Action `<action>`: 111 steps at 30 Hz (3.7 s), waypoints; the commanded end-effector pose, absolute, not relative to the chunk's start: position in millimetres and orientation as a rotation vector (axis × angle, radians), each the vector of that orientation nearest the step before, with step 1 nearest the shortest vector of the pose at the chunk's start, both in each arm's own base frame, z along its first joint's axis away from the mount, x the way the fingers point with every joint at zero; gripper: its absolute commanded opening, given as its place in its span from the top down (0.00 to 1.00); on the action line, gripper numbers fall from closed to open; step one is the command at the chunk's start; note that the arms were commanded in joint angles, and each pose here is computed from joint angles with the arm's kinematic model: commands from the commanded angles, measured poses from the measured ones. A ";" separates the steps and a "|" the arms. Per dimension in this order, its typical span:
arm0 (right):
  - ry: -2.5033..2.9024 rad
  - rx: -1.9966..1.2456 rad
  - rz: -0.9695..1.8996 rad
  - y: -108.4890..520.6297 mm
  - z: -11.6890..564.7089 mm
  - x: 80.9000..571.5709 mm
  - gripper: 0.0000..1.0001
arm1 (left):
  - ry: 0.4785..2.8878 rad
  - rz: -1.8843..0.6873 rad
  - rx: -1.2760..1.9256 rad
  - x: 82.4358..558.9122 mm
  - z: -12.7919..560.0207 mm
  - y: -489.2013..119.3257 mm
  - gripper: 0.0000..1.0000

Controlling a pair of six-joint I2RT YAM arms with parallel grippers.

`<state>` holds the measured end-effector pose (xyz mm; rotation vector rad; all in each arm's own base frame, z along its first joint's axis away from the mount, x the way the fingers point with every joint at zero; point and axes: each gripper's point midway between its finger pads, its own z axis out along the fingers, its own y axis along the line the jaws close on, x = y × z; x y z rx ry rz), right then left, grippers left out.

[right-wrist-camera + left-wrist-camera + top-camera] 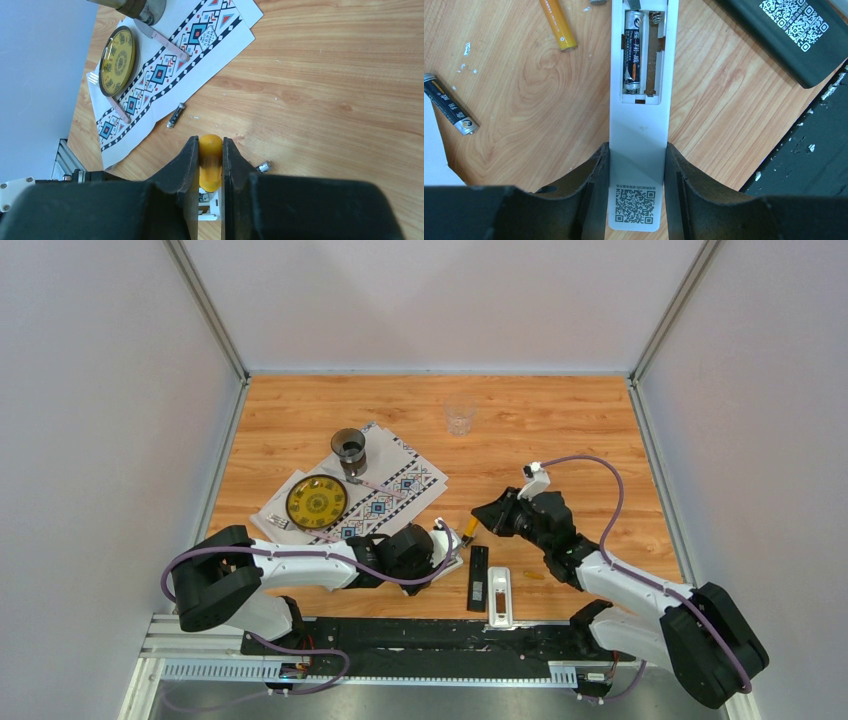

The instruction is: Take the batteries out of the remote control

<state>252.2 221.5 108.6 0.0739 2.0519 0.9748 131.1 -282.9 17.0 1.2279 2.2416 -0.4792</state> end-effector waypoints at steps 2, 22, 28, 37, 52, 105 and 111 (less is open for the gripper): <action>2.065 0.049 0.975 225.1 105.0 250.2 1.00 | 2.318 -0.458 1.267 120.3 0.4 -272.0 1.00; 2.091 0.129 1.155 251.2 94.4 232.3 1.00 | 2.326 -0.455 1.262 120.4 -1.1 -271.6 1.00; 2.077 0.133 1.170 252.2 103.3 232.9 1.00 | 2.326 -0.457 1.260 120.4 -1.3 -271.8 1.00; 2.013 0.084 0.926 224.3 125.4 249.7 1.00 | 2.325 -0.459 1.259 119.7 -0.3 -271.5 1.00; 2.038 0.076 0.819 218.9 115.6 262.3 1.00 | 2.328 -0.458 1.256 120.1 -0.7 -271.5 1.00; 1.977 0.013 1.161 269.2 152.3 211.5 1.00 | 2.326 -0.461 1.252 119.8 0.2 -271.6 1.00; 1.915 -0.024 1.253 273.6 172.9 202.7 1.00 | 2.317 -0.461 1.244 121.3 1.9 -272.2 1.00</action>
